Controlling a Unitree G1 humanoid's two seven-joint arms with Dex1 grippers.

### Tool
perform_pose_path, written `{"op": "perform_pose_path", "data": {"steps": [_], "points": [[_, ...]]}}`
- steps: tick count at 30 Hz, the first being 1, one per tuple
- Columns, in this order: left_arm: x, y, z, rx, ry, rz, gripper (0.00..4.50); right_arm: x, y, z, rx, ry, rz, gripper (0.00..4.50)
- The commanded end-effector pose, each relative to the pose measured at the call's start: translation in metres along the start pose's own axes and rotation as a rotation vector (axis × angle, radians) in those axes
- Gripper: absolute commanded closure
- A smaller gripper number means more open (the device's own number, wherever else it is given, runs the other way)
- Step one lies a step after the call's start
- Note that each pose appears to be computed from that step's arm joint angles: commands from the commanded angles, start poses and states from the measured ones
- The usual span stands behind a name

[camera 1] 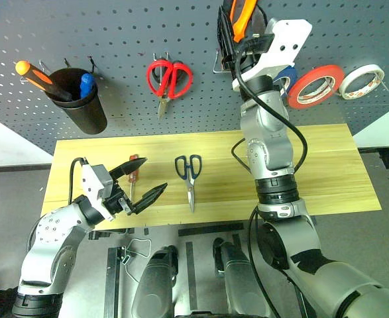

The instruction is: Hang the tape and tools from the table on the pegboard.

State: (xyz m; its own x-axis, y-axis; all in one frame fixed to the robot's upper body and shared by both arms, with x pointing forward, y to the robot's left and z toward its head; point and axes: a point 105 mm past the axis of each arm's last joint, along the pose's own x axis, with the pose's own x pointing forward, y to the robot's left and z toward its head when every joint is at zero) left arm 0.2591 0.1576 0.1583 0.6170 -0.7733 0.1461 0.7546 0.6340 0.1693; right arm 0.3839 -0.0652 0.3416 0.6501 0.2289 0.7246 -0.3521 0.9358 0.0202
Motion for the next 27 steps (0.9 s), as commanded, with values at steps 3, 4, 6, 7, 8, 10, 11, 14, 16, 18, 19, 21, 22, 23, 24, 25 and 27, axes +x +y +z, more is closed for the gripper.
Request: {"op": "perform_pose_path", "data": {"steps": [3, 4, 6, 7, 8, 10, 11, 14, 16, 18, 19, 21, 22, 23, 24, 25, 27], "points": [[-0.004, -0.004, 0.012, 0.022, -0.017, -0.007, 0.0, 0.009, 0.01, 0.023, 0.006, -0.107, 0.011, 1.6], [-0.004, -0.004, 0.012, 0.021, -0.015, -0.007, 0.0, 0.009, 0.009, 0.022, 0.007, -0.104, 0.007, 1.6], [-0.005, -0.004, 0.011, 0.02, -0.012, -0.007, 0.0, 0.008, 0.009, 0.02, 0.007, -0.097, 0.002, 1.6], [-0.005, -0.004, 0.011, 0.019, -0.011, -0.007, 0.0, 0.007, 0.008, 0.019, 0.008, -0.094, 0.001, 1.6], [-0.005, -0.004, 0.011, 0.017, -0.01, -0.007, 0.0, 0.006, 0.008, 0.018, 0.009, -0.089, 0.001, 1.6], [-0.006, -0.004, 0.01, 0.016, -0.007, -0.005, 0.0, 0.006, 0.007, 0.016, 0.011, -0.082, 0.003, 1.6], [-0.005, -0.005, 0.01, 0.015, -0.007, -0.005, 0.0, 0.005, 0.007, 0.016, 0.012, -0.078, 0.006, 1.6], [-0.004, -0.004, 0.009, 0.014, -0.009, -0.002, 0.0, 0.005, 0.007, 0.013, 0.012, -0.066, 0.01, 1.6], [-0.004, -0.004, 0.009, 0.013, -0.012, 0.001, 0.0, 0.006, 0.008, 0.011, 0.013, -0.049, 0.017, 0.89], [-0.004, -0.004, 0.009, 0.013, -0.013, 0.002, 0.0, 0.006, 0.008, 0.01, 0.015, -0.04, 0.021, 0.4], [-0.004, -0.004, 0.008, 0.013, -0.013, 0.004, 0.0, 0.006, 0.007, 0.01, 0.014, -0.038, 0.018, 0.1], [-0.004, -0.004, 0.008, 0.014, -0.014, 0.007, 0.0, 0.007, 0.006, 0.009, 0.011, -0.031, 0.012, 0.03], [-0.003, -0.003, 0.008, 0.014, -0.015, 0.008, 0.0, 0.008, 0.006, 0.008, 0.008, -0.028, 0.012, 0.03], [-0.003, -0.003, 0.008, 0.014, -0.015, 0.008, 0.0, 0.008, 0.006, 0.008, 0.007, -0.027, 0.012, 0.03], [-0.003, -0.003, 0.007, 0.014, -0.016, 0.009, 0.0, 0.008, 0.006, 0.008, -0.001, -0.025, 0.013, 0.03], [-0.003, -0.003, 0.007, 0.014, -0.017, 0.009, 0.0, 0.008, 0.007, 0.007, -0.005, -0.024, 0.015, 0.03], [-0.003, -0.003, 0.007, 0.014, -0.018, 0.009, 0.0, 0.008, 0.008, 0.007, -0.011, -0.023, 0.018, 0.03]]}}
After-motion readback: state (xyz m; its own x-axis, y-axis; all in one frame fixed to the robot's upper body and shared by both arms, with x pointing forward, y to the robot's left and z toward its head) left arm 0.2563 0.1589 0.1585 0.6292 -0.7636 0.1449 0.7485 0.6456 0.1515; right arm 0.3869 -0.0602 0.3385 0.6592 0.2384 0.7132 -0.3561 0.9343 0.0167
